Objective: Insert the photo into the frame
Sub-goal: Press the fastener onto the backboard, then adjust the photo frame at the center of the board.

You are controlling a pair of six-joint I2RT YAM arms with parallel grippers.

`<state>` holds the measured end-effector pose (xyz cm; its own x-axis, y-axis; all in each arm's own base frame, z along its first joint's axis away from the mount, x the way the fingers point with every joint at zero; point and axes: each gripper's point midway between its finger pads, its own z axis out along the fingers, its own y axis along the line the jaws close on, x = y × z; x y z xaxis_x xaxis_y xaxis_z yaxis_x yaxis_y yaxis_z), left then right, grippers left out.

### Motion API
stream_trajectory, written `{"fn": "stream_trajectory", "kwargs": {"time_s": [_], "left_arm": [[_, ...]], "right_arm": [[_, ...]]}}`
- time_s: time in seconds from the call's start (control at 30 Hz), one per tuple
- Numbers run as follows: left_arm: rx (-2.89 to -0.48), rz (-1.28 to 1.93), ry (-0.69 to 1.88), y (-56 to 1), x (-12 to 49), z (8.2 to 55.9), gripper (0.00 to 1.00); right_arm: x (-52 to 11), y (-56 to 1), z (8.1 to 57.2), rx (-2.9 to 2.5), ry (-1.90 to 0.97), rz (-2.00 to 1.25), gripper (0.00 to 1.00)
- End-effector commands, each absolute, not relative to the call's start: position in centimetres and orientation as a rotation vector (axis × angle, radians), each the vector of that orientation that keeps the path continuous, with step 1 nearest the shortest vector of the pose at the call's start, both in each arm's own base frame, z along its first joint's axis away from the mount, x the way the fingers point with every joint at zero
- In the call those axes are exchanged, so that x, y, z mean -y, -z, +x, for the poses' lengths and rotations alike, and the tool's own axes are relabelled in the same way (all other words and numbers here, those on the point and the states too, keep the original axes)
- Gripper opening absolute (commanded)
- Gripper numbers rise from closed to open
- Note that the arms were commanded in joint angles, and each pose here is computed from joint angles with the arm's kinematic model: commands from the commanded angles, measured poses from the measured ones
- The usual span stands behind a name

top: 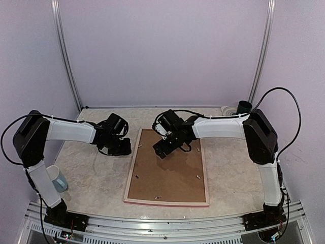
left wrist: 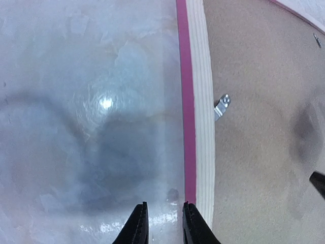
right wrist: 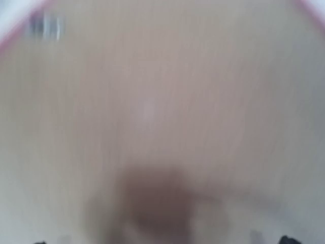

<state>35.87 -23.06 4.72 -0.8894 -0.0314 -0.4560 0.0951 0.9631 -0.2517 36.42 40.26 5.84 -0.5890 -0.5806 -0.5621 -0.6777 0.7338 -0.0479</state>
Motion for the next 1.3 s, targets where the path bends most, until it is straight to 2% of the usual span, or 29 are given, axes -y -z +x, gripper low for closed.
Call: {"fn": "stream_trajectory", "kwargs": {"time_s": [0.0, 0.17, 0.37, 0.63, 0.8, 0.9, 1.1, 1.27], "left_arm": [[-2.54, 0.016, 0.549, -6.1, 24.4, 35.3, 0.25], [-2.51, 0.058, 0.625, -5.4, 25.7, 34.3, 0.26], [-2.492, 0.125, 0.683, -4.7, 27.9, 33.9, 0.26], [-2.532, 0.212, 0.686, -2.3, 30.6, 32.3, 0.09], [-2.554, 0.258, 0.678, -0.9, 31.7, 31.1, 0.07], [-2.539, 0.231, 0.644, -1.3, 31.1, 31.2, 0.09], [-2.442, 0.026, 0.517, -6.1, 26.6, 33.7, 0.21], [-2.481, -0.047, 0.424, -6.0, 23.2, 33.7, 0.23]], "right_arm": [[-40.9, -6.9, 39.0, -2.39, -0.157, -0.896, 0.99], [-42.9, -8.1, 42.2, -2.378, -0.162, -0.793, 0.99], [-43.9, -7.7, 43.8, -2.38, -0.199, -0.723, 0.99], [-43.7, -5.4, 44.4, -2.417, -0.219, -0.694, 0.99], [-43.6, -5.2, 44.4, -2.42, -0.221, -0.69, 0.99], [-43.5, -5.5, 44.3, -2.416, -0.228, -0.693, 0.99], [-43.2, -6.1, 43.9, -2.41, -0.253, -0.693, 0.99], [-43.3, -6.4, 43.8, -2.411, -0.265, -0.695, 0.99]]}}
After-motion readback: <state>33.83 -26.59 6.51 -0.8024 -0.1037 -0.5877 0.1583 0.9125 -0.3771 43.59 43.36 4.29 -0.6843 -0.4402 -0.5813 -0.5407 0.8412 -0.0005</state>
